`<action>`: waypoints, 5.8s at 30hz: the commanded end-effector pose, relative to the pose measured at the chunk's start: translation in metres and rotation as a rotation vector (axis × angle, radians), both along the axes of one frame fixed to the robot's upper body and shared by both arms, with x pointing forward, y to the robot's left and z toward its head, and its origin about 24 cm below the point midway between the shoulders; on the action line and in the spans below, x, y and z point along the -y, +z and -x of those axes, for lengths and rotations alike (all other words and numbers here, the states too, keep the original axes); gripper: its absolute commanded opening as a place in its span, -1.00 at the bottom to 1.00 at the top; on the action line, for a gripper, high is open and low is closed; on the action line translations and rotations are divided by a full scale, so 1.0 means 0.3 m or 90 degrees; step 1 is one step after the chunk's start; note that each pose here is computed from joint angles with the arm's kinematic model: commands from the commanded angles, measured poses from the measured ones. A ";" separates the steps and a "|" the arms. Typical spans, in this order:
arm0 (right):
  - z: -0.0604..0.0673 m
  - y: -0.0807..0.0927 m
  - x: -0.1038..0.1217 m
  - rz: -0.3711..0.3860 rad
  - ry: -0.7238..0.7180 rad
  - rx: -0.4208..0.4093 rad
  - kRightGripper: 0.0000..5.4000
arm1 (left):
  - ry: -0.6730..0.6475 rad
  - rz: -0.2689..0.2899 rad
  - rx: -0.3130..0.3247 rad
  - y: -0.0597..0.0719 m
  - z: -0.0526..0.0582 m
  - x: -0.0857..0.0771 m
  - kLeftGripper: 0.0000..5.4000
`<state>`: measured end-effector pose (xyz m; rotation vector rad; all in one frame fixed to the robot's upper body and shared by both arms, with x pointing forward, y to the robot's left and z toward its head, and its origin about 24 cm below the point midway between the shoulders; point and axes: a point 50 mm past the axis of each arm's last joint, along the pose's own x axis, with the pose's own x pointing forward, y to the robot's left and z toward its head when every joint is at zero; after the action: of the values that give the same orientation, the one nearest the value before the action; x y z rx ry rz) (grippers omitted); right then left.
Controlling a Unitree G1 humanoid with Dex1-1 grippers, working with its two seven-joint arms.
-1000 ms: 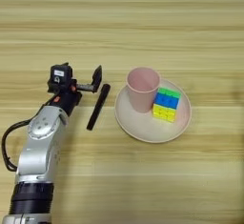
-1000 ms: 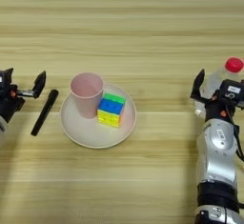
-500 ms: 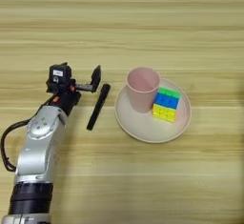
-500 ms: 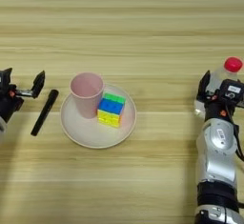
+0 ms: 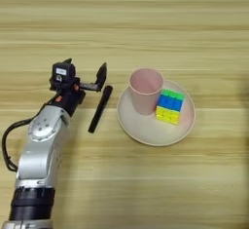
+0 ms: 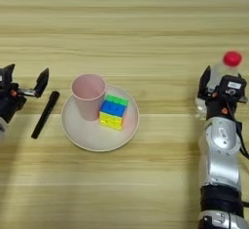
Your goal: Move the objects on the table
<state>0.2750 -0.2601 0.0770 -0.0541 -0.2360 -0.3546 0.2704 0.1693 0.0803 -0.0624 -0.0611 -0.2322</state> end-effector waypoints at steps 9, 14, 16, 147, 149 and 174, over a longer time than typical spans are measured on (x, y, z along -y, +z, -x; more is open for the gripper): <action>-0.003 0.177 -0.061 0.053 0.066 0.080 0.20 | -0.071 -0.019 0.050 0.067 0.039 0.063 1.00; 0.003 0.239 -0.123 0.057 0.126 0.103 0.20 | -0.135 -0.019 0.078 0.115 0.063 0.112 1.00; 0.012 0.260 -0.155 0.057 0.154 0.111 0.20 | -0.164 -0.013 0.086 0.133 0.075 0.136 1.00; 0.180 0.307 -0.576 -0.116 0.598 -0.015 0.20 | -0.389 -0.008 0.117 0.120 0.053 0.386 0.26; 0.179 0.306 -0.576 -0.116 0.598 -0.015 0.20 | -0.390 -0.008 0.116 0.119 0.053 0.386 0.26; 0.175 0.291 -0.590 -0.082 0.610 -0.017 0.80 | -0.383 -0.003 0.112 0.116 0.046 0.378 0.18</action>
<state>0.2229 -0.0857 0.1664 0.1903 -0.1968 0.5690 0.2530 0.0512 0.1143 -0.0401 -0.2143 -0.8660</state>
